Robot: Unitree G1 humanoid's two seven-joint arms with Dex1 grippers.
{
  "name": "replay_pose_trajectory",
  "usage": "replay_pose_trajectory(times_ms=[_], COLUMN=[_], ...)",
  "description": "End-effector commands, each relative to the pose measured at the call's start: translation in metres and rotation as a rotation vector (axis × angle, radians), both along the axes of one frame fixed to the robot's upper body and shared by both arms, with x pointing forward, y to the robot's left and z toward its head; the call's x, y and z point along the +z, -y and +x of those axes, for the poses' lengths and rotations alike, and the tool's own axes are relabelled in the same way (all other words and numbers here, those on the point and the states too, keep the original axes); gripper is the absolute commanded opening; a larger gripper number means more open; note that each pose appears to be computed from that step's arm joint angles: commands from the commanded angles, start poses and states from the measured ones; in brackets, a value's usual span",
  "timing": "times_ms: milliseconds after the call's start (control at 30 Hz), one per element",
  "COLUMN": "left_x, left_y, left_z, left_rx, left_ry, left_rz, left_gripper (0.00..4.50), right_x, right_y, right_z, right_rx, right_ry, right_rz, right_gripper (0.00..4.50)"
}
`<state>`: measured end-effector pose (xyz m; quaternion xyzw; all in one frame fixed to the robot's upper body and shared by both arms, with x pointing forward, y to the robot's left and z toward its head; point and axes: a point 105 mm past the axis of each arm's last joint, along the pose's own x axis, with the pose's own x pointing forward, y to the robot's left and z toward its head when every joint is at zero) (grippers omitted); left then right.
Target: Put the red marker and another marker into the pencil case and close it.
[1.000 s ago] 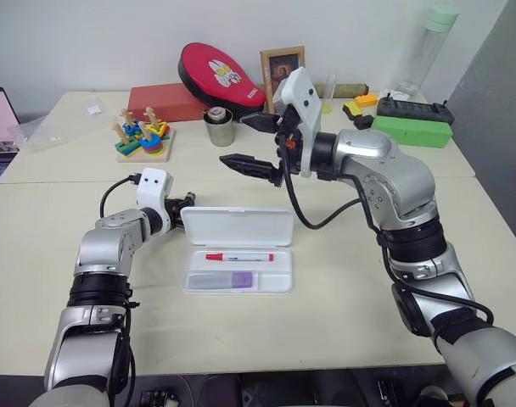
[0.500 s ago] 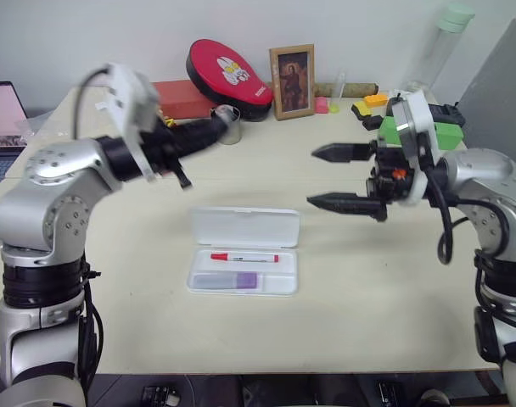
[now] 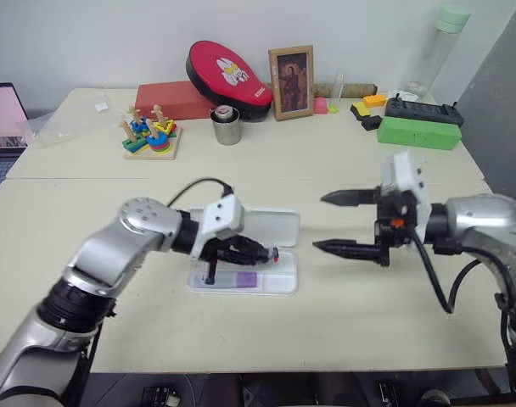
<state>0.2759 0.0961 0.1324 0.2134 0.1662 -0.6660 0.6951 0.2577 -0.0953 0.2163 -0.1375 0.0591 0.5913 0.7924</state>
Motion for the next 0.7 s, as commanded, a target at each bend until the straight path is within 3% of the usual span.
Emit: replay_pose_trajectory(times_ms=[33,700], left_x=[-0.005,-0.016], left_y=[0.005,0.022], left_z=[0.001,-0.002], left_rx=[-0.018,-0.076], left_ry=[0.020,0.021], left_rz=[0.007,0.021], left_gripper=[0.40,0.40], right_x=[0.001,-0.028], right_y=[-0.003,0.003], right_z=[-0.003,-0.009], right_rx=[-0.013,-0.028], right_ry=[0.031,-0.042], right_rz=[-0.006,-0.086], right_gripper=[4.50,4.50])
